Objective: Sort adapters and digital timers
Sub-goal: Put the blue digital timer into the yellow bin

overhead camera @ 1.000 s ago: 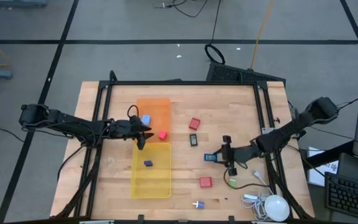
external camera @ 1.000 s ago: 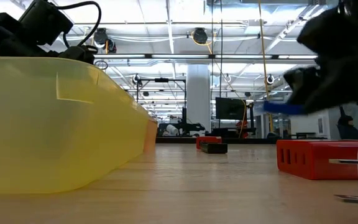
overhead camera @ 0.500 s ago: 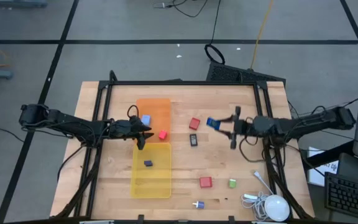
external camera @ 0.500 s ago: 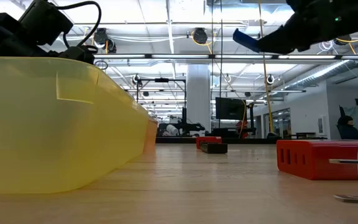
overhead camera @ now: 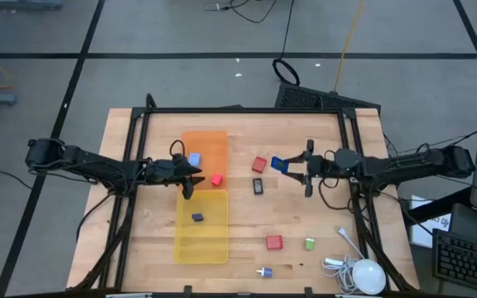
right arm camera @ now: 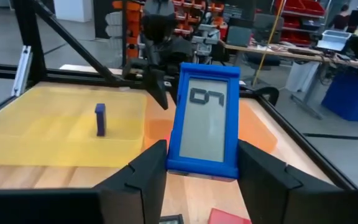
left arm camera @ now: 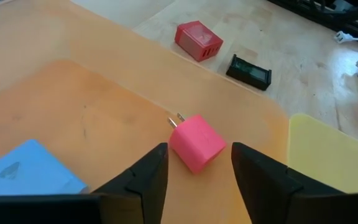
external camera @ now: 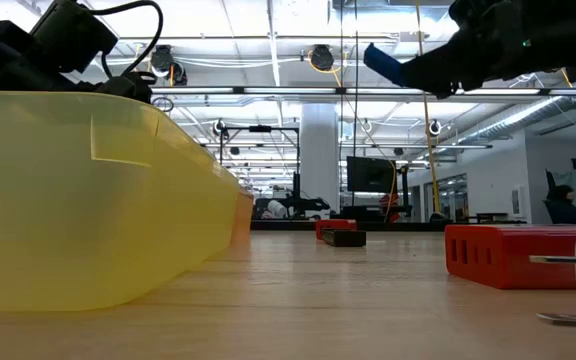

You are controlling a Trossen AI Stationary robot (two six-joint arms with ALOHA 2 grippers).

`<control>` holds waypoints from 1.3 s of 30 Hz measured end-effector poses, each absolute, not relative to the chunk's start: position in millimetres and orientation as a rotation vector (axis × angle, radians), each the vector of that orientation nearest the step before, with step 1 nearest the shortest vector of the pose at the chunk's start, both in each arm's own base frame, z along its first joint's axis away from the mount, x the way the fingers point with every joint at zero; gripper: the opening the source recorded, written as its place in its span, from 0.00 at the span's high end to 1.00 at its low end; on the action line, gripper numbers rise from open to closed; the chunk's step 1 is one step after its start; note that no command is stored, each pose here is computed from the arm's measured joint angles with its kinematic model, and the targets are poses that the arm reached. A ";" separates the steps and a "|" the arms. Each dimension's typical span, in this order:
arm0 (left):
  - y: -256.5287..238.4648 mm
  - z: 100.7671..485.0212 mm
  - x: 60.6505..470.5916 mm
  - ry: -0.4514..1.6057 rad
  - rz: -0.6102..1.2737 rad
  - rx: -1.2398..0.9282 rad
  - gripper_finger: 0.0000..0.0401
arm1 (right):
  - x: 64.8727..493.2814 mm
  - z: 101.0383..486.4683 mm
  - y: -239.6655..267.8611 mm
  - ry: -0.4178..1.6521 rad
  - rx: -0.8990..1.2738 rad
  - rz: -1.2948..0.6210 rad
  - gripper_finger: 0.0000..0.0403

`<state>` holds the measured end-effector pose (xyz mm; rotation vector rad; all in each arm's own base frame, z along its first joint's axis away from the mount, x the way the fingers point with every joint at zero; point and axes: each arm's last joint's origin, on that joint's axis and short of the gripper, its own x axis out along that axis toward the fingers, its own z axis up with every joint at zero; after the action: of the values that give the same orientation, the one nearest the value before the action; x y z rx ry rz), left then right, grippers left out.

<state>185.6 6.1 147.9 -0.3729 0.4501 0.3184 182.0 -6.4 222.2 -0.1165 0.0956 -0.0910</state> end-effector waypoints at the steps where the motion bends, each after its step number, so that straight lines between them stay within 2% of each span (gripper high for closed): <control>1: 6.3 148.0 185.5 0.448 0.327 -0.371 0.54 | 182.0 222.6 -6.4 0.092 -0.117 -0.091 0.60; 11: 9.1 148.4 184.9 0.415 0.431 -0.387 0.52 | 181.5 222.9 -6.8 0.092 -0.123 -0.094 0.60; 20: 9.0 154.3 187.9 0.351 0.410 -0.389 0.59 | 181.6 224.0 -7.8 0.081 -0.119 -0.099 0.61; 27: 7.6 164.8 192.5 0.248 0.338 -0.404 0.62 | 185.5 227.5 -5.2 0.020 -0.096 -0.011 0.61; 31: 6.2 166.9 193.5 0.233 0.289 -0.435 0.57 | 191.0 223.8 -5.1 0.024 -0.107 0.001 0.61; 39: 6.3 168.1 193.8 0.216 0.291 -0.469 0.39 | 201.5 218.1 -5.4 0.011 -0.117 0.001 0.61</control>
<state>193.8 6.3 168.1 -0.4690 0.2159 0.2914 201.5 -5.4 218.1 -0.1170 0.0108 0.0006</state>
